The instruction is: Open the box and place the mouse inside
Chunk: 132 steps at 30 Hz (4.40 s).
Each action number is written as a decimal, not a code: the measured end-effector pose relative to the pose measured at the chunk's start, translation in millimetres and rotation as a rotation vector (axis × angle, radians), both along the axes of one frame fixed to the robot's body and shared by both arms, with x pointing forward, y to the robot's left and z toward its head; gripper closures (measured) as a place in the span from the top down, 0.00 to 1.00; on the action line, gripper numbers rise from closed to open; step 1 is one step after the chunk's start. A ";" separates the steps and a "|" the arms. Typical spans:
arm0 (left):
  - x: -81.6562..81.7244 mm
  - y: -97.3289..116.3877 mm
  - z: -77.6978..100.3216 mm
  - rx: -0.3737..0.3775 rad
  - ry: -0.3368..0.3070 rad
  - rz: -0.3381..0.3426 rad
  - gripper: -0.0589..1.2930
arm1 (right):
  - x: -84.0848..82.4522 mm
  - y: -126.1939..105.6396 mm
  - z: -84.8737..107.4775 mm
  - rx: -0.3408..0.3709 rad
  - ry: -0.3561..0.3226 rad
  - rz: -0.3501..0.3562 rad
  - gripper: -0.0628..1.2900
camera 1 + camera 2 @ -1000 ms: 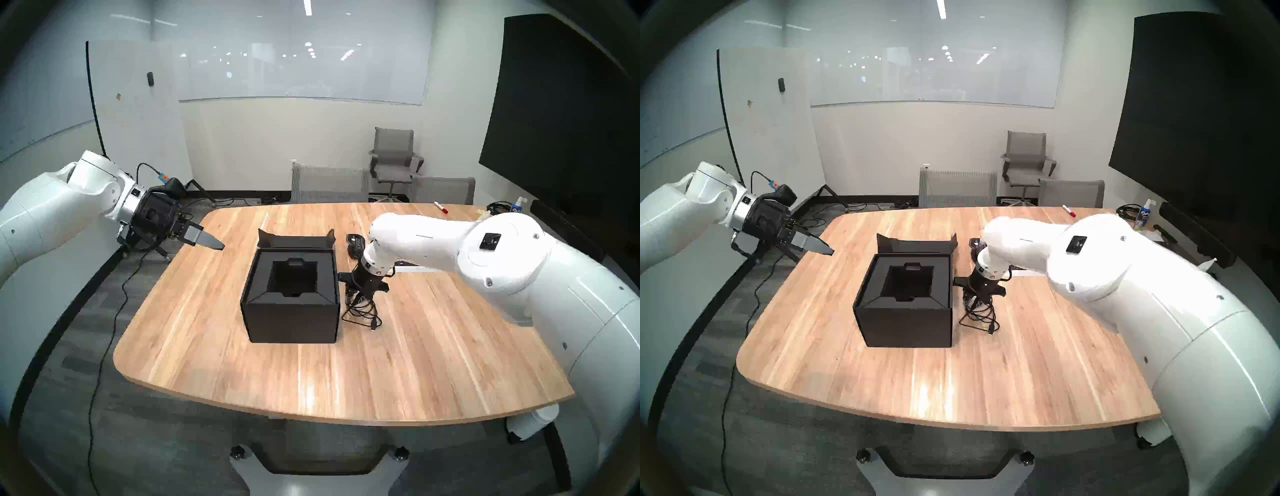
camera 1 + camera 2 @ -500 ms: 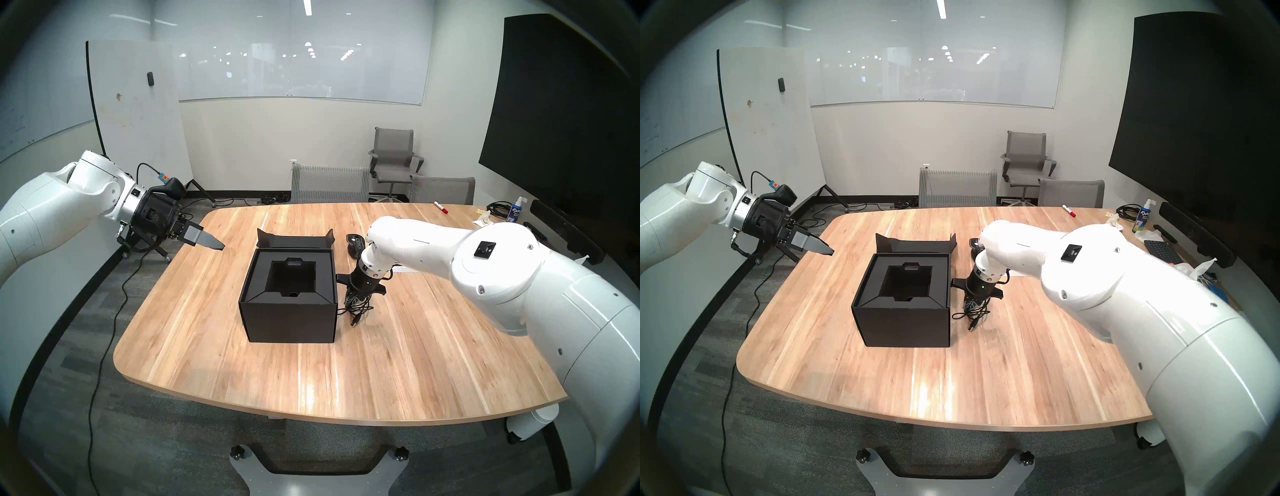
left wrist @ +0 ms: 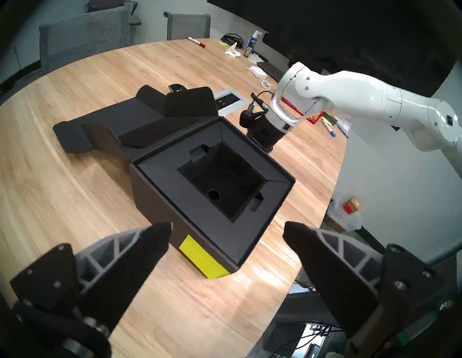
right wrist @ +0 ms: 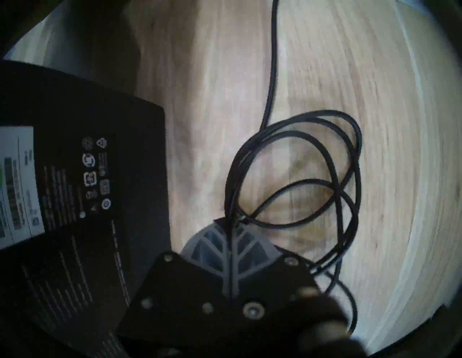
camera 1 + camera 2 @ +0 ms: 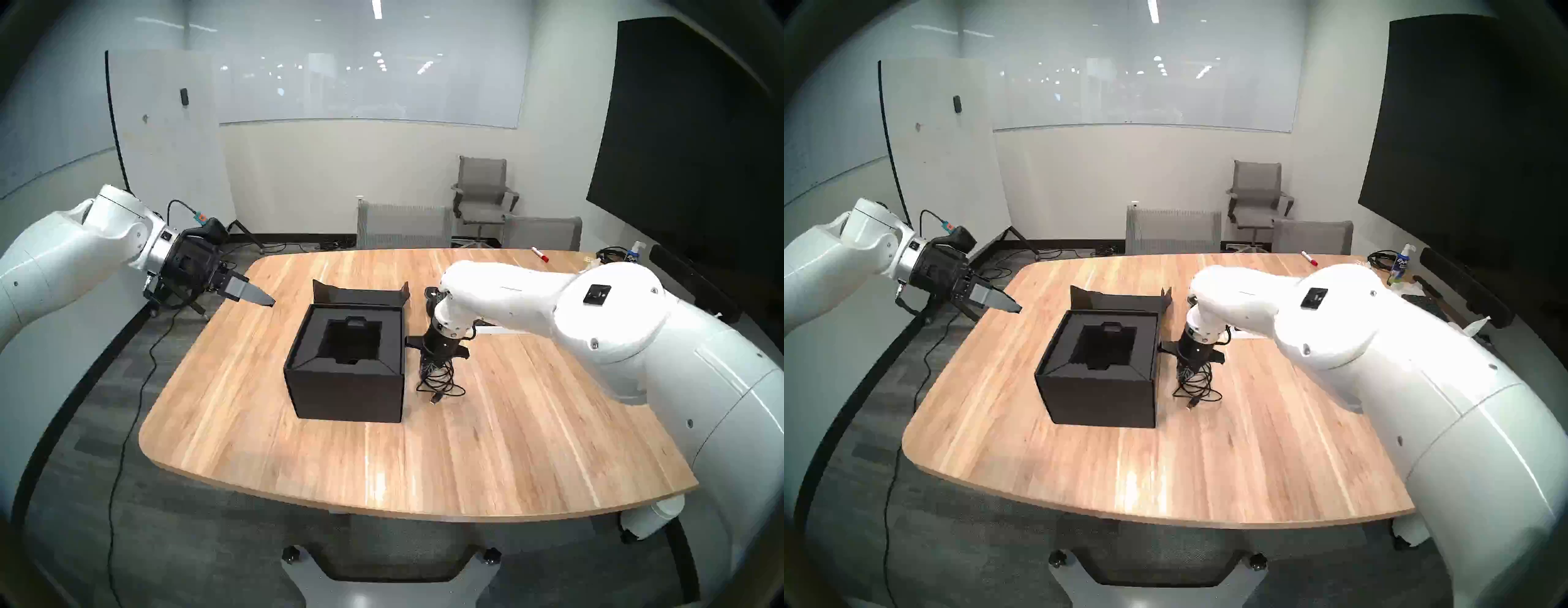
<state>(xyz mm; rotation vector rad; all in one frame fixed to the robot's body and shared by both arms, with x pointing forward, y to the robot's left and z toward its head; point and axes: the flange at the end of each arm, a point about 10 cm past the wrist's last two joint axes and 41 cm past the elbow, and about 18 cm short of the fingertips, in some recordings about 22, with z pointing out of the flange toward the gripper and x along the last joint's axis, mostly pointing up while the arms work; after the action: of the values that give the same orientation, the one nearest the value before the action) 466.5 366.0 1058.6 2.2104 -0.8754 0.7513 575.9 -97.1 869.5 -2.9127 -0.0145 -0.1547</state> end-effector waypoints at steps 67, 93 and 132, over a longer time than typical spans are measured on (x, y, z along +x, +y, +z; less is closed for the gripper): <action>-0.1 -0.2 -0.7 0.000 0.000 -0.002 0.95 | -100.9 36.9 38.7 -0.130 0.156 0.276 0.03; -0.3 -0.3 -0.8 -0.001 0.000 -0.004 0.95 | -149.4 21.7 57.0 -0.086 0.088 0.200 0.03; 0.1 0.3 0.8 0.002 0.001 0.000 0.95 | -83.6 -5.5 76.1 -0.179 0.031 -0.137 0.93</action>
<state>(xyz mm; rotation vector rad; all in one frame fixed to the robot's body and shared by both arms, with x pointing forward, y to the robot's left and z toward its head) 466.6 366.4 1059.4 2.2127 -0.8758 0.7492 492.3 -102.6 945.5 -3.0943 0.1855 -0.1370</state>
